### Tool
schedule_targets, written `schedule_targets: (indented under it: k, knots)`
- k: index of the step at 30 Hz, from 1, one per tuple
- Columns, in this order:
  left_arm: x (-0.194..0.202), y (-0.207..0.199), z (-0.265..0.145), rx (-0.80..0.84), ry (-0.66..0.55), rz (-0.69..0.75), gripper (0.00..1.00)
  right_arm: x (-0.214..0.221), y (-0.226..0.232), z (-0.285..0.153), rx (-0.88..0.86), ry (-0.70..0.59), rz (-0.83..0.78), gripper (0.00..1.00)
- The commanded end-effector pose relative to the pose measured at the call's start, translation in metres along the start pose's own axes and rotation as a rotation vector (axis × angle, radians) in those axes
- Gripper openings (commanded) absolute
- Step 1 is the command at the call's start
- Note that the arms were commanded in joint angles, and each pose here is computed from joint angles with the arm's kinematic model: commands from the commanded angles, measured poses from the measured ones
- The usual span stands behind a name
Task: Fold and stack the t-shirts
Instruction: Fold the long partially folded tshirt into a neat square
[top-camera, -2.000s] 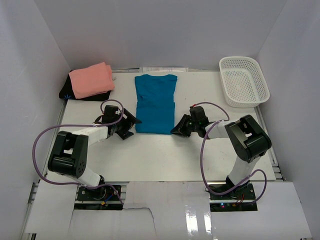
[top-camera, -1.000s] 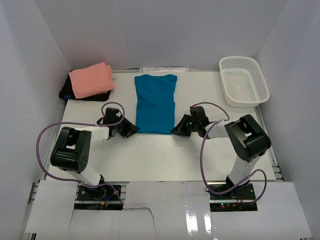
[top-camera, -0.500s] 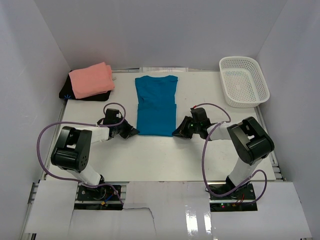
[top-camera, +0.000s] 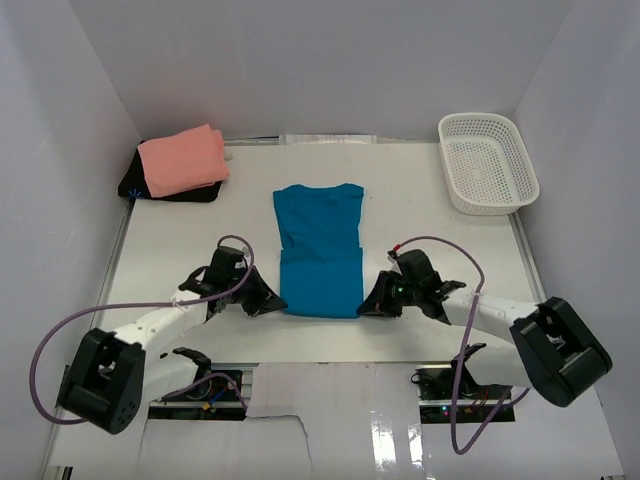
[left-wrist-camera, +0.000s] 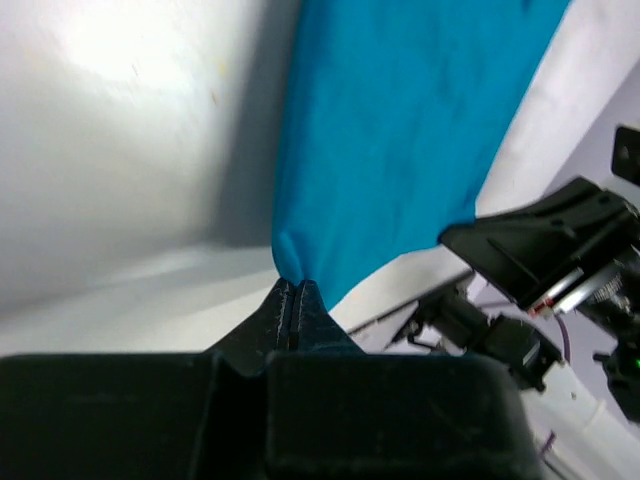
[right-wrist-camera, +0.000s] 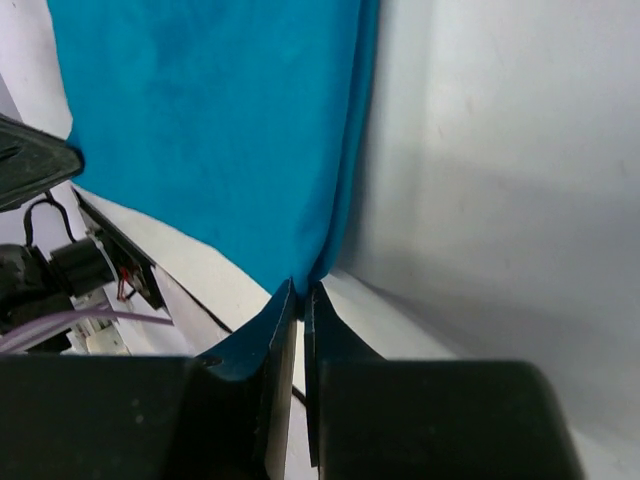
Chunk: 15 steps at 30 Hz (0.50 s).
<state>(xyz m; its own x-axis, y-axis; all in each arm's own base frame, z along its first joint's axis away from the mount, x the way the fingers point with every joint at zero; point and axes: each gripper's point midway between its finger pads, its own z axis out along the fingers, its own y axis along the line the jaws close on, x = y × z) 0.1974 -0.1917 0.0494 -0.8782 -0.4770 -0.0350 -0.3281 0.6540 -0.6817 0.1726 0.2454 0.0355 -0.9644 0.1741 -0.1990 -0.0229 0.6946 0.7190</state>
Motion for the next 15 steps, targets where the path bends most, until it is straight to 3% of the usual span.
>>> schedule_targets:
  k: [1, 5, 15]
  knots:
    - [0.037, 0.006, -0.015, -0.006, 0.087, -0.053, 0.0, 0.029, -0.012, -0.017, 0.024, 0.05, 0.022, 0.08]
    - [0.049, 0.007, -0.028, -0.003, 0.097, -0.062, 0.0, 0.042, -0.007, -0.036, 0.021, 0.061, 0.014, 0.09]
    - [0.048, -0.019, -0.052, 0.028, 0.095, -0.04, 0.0, 0.024, 0.038, -0.072, -0.011, 0.054, -0.114, 0.11]
